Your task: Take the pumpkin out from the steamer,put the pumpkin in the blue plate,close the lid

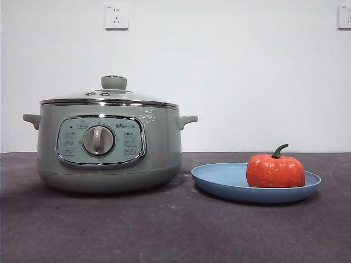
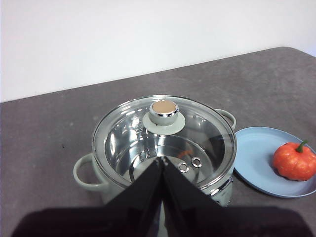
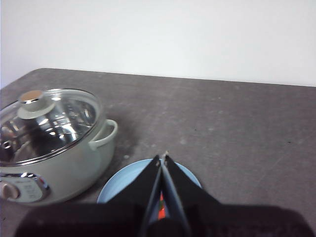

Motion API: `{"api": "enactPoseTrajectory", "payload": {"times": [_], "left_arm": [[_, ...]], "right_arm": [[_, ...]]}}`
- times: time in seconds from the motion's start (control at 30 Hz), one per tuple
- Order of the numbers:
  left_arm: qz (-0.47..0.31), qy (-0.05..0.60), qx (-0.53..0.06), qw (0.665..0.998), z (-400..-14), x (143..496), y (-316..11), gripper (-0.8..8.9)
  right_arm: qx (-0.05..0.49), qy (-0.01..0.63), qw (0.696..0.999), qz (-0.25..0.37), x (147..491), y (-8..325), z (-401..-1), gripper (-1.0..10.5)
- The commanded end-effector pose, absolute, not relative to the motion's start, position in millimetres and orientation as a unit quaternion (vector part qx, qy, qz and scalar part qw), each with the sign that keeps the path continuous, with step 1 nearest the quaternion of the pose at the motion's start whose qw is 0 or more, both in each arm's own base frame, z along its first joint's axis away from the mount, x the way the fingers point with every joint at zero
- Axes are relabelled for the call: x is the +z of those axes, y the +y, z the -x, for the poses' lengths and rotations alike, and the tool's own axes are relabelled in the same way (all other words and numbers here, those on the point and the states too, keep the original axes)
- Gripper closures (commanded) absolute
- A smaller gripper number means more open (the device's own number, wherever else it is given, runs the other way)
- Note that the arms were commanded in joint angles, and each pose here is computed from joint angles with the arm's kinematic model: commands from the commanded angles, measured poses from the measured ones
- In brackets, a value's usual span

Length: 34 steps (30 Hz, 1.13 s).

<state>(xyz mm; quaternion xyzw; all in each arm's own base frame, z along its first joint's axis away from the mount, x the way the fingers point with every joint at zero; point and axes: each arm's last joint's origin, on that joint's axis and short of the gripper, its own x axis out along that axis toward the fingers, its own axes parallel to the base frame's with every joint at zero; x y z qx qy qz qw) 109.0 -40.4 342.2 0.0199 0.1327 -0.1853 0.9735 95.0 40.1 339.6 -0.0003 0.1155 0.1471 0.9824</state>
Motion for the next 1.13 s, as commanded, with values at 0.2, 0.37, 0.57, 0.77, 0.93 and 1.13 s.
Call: {"api": "enactPoseTrajectory", "payload": {"times": [0.2, 0.37, 0.57, 0.77, 0.93, 1.13], "left_arm": [[-0.017, 0.194, -0.18, 0.964, -111, 330, -41, 8.16], [-0.019, 0.208, -0.179, 0.961, -114, 328, -42, 8.16], [-0.074, 0.18, -0.17, 0.966, -97, 330, -34, 8.16], [-0.057, 0.084, -0.089, 0.991, -80, 319, -13, 8.16], [-0.048, 0.028, -0.021, 0.998, -84, 274, -3, 8.16], [-0.02, 0.043, -0.021, 0.999, -95, 210, 0, 8.16]], "right_arm": [[0.142, 0.113, 0.983, -0.006, 340, 40, -95, 9.5], [0.143, 0.113, 0.983, -0.006, 340, 40, -95, 9.5], [0.143, 0.113, 0.983, -0.007, 340, 40, -95, 9.5], [0.143, 0.113, 0.983, -0.006, 340, 40, -95, 9.5], [0.143, 0.113, 0.983, -0.006, 340, 40, -95, 9.5], [0.143, 0.113, 0.983, -0.006, 340, 40, -95, 9.5]]}}
